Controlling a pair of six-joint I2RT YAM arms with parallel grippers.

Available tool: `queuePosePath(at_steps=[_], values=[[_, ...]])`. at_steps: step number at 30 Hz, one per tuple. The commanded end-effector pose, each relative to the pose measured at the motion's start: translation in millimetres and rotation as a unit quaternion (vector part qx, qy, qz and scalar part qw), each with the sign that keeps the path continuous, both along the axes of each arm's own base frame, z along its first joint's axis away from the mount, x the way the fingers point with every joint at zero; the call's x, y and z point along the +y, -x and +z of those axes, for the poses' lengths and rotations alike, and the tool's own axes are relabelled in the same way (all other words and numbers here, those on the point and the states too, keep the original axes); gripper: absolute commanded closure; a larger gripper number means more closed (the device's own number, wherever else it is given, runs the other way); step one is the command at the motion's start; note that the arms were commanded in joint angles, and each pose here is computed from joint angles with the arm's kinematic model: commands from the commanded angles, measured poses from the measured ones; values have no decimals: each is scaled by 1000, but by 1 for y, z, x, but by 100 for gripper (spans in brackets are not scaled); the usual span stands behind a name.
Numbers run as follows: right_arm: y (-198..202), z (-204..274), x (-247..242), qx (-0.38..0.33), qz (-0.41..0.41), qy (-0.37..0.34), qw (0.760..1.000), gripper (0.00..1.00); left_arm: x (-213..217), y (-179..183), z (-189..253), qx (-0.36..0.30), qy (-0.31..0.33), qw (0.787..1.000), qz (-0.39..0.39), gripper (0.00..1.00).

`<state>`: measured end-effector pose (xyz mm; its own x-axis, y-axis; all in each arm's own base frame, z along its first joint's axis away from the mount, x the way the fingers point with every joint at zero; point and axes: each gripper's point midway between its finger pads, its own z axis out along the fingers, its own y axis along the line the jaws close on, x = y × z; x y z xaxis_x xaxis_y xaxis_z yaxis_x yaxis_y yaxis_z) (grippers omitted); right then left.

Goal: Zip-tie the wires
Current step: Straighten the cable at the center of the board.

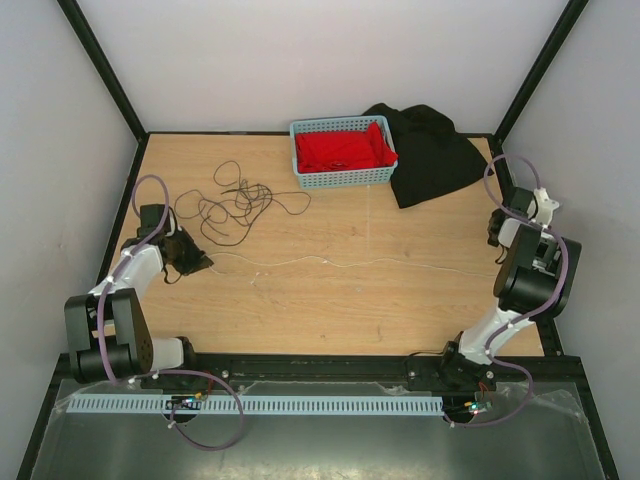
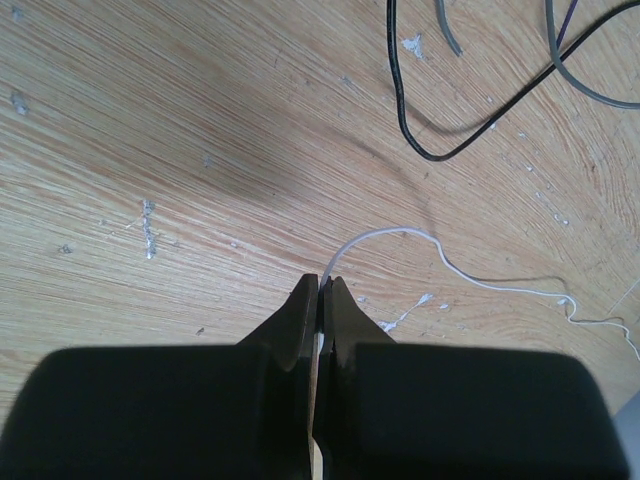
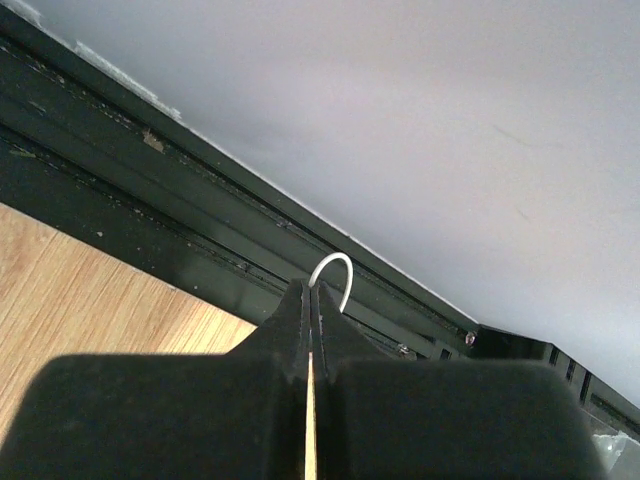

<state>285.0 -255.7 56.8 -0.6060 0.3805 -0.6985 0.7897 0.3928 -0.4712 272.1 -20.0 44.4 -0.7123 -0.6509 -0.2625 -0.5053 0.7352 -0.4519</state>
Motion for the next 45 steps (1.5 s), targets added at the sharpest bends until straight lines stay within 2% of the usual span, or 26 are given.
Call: queuePosePath(at_steps=[1,13,25,40,45], values=[[0,-6,-8,12,-18,14,1000,100,-1,1,-4,3,6,1000,-2,100],[-2,-30,-10,29,-27,8,999,100,-2,1,-6,4,7,1000,-1,100],[-7,-12,-19,14,-41,47,998,100,0,-3,-6,4,5,1000,0,100],[-10,-43,-7,52,-24,22,998,100,0,-5,-9,7,7,1000,1,100],[-19,-55,10,29,5,-28,999,100,0,-5,-7,5,6,1000,3,100]])
